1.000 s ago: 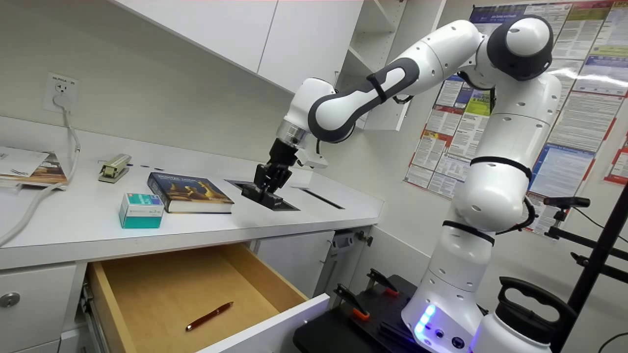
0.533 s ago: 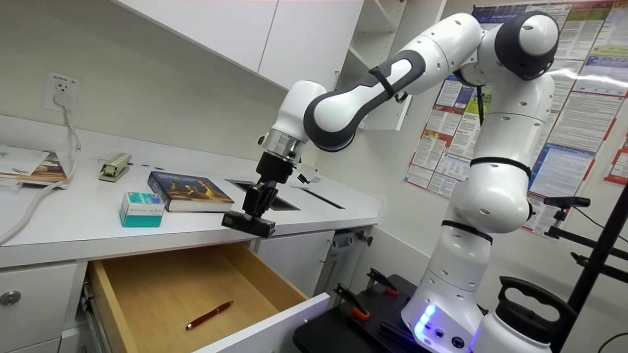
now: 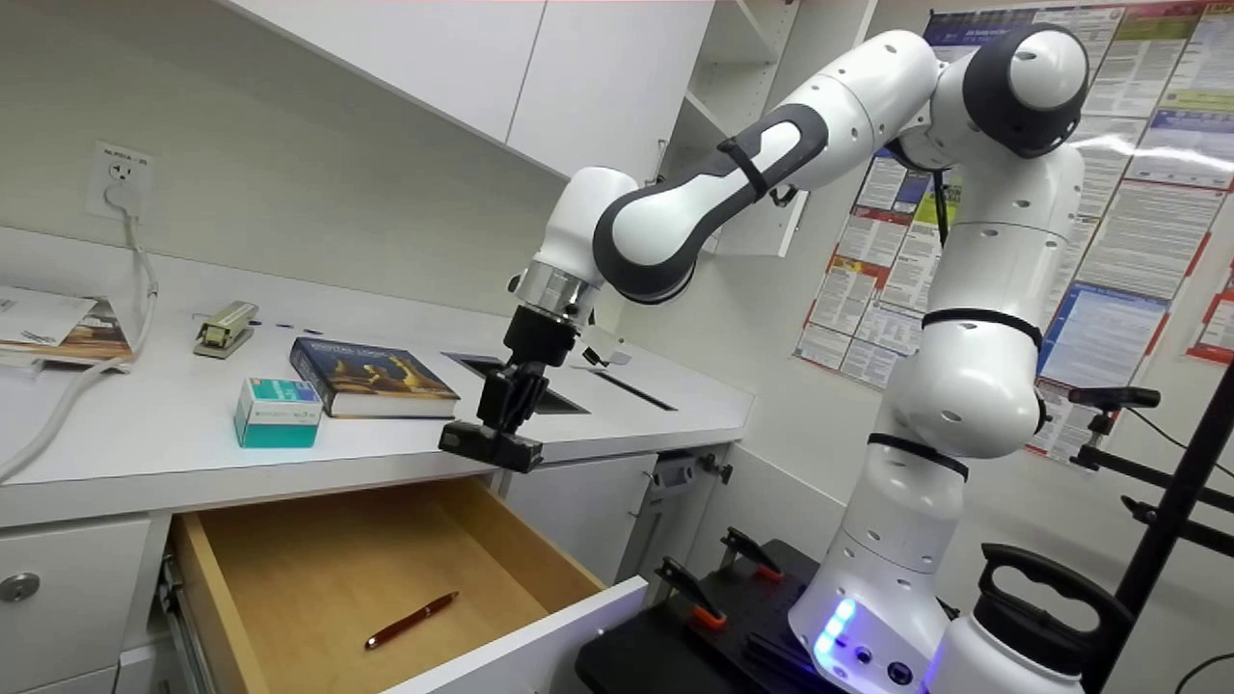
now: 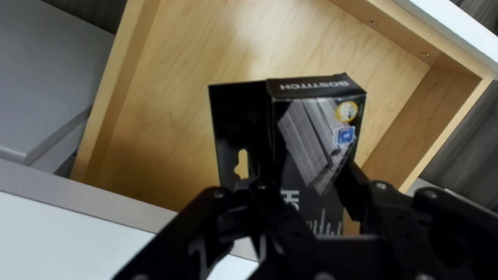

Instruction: Put the black box in the drawer

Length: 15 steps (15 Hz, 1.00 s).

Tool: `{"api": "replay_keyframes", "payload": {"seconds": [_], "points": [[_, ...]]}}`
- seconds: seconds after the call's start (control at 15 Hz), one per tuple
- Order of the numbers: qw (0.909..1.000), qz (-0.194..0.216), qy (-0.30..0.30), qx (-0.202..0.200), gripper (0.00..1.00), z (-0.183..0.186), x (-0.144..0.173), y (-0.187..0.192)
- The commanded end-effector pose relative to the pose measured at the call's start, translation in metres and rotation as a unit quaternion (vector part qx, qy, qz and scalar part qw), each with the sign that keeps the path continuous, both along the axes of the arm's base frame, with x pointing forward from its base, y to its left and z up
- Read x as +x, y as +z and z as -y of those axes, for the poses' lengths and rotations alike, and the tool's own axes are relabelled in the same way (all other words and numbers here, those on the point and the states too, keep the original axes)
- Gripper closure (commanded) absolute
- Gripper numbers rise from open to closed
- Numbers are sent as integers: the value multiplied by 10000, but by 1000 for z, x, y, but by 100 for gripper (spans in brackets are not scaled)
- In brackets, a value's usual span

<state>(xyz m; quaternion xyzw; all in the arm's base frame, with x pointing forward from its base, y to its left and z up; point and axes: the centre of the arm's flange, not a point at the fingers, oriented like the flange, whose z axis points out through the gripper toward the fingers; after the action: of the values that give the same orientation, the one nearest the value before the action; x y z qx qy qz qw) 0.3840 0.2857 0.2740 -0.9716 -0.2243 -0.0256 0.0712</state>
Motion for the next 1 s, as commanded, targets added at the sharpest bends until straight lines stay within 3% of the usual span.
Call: {"api": "replay_keyframes", "payload": {"seconds": [0.0,0.53,0.93], "points": [[9994,-44,-342,75,81,-19,-5,-27],[9949,280,-791,563,81,-78,-17,-107],[9939,193,-1017,381,81,-112,0,-160]]}}
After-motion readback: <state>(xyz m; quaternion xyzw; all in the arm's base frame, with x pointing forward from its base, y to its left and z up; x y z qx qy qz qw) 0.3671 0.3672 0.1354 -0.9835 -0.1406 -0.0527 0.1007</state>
